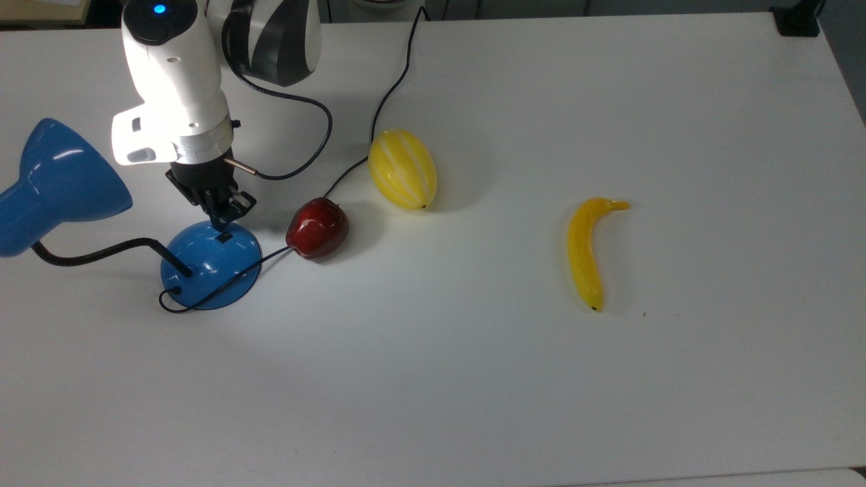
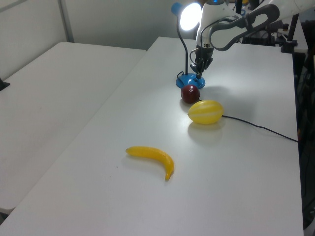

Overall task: Turn off lamp
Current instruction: 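Press down on the lamp base switch with the closed gripper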

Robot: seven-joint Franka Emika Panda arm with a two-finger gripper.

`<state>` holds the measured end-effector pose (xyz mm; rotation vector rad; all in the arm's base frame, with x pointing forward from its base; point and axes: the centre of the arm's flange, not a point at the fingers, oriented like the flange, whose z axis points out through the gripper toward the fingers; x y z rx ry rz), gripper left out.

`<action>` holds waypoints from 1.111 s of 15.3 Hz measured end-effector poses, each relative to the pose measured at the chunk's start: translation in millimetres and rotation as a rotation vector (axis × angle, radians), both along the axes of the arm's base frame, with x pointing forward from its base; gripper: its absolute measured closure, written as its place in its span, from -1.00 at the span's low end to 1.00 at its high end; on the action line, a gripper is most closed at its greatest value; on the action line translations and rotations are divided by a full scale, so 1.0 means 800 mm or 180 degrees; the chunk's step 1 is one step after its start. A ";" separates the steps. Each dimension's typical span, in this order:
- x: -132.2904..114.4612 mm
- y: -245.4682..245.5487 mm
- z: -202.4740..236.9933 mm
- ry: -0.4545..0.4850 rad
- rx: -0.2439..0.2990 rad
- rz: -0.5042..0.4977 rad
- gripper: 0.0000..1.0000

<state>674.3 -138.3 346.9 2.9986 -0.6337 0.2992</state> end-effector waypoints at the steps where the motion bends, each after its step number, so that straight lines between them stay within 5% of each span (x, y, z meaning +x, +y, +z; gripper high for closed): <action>1: 0.000 0.000 0.000 0.0002 0.0001 0.0000 0.98; 17: 0.002 0.010 -0.015 0.0056 -0.0010 0.0050 0.98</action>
